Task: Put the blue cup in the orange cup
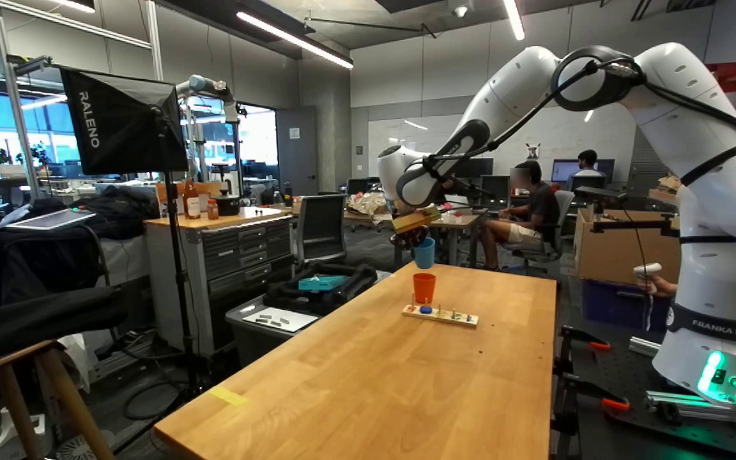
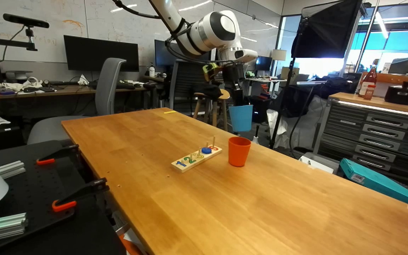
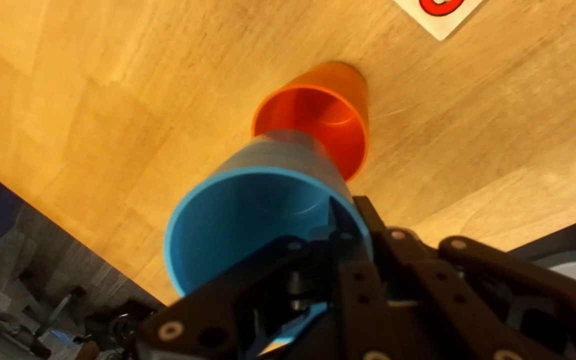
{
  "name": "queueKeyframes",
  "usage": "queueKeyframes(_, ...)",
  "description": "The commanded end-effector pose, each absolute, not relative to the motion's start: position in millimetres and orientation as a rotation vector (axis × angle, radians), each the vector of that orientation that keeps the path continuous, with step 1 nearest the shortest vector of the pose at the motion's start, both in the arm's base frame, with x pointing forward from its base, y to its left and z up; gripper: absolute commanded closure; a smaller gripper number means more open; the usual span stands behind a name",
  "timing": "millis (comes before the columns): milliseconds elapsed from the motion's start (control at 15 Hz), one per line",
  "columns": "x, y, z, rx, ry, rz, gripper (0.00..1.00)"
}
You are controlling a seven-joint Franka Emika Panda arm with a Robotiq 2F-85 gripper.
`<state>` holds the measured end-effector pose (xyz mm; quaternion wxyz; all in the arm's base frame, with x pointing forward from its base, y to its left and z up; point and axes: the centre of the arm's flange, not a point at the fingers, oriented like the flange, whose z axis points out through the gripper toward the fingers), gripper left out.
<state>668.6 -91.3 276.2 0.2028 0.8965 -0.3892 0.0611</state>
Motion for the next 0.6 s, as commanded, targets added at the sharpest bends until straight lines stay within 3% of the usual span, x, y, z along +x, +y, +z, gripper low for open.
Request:
queueKeyframes(0, 681.0, -95.2, 261.6, 2.483, -1.133, 0.195, 0.98)
queueKeyframes(133, 681.7, -95.8, 254.4, 2.481, -1.143, 0.193, 0.94)
queueKeyframes(200, 682.0, -95.9, 250.7, 2.479, -1.148, 0.190, 0.71)
queueKeyframes(267, 683.0, -95.8, 248.2, 2.479, -1.154, 0.188, 0.75)
queueKeyframes(533, 687.5, -95.4, 244.9, 2.473, -1.183, 0.181, 0.44)
